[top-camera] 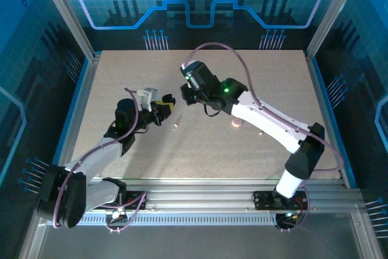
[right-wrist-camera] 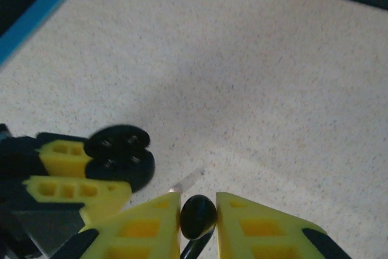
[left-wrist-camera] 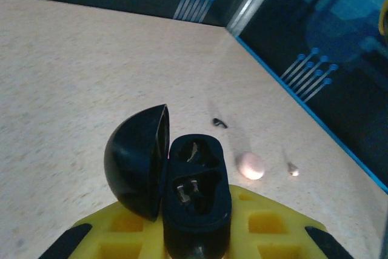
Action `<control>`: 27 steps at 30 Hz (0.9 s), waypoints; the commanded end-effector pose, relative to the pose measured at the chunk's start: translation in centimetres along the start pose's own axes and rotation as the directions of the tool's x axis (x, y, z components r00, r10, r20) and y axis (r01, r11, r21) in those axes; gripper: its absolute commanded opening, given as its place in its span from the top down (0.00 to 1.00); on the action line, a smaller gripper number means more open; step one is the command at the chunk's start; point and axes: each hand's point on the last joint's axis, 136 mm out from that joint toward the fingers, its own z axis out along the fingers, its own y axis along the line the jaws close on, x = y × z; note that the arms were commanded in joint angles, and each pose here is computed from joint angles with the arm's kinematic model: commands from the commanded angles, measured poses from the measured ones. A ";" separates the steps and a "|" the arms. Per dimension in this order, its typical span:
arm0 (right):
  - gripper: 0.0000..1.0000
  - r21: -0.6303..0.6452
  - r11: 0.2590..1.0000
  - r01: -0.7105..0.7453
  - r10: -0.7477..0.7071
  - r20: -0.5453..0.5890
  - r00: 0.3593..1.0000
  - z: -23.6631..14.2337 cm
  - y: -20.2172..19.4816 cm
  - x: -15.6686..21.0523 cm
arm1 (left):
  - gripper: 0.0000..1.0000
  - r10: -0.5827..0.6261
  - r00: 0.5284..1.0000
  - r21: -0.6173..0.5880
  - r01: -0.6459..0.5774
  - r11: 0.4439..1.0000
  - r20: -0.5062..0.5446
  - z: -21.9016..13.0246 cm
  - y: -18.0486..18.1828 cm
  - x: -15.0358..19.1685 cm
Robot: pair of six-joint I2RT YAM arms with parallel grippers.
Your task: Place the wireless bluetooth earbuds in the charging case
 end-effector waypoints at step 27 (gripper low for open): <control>0.79 -0.155 0.959 0.235 -0.160 0.389 0.907 -5.2 0.2 -3.1 | 0.80 0.200 0.964 0.442 -0.257 0.859 0.173 2.8 -10.6 -4.2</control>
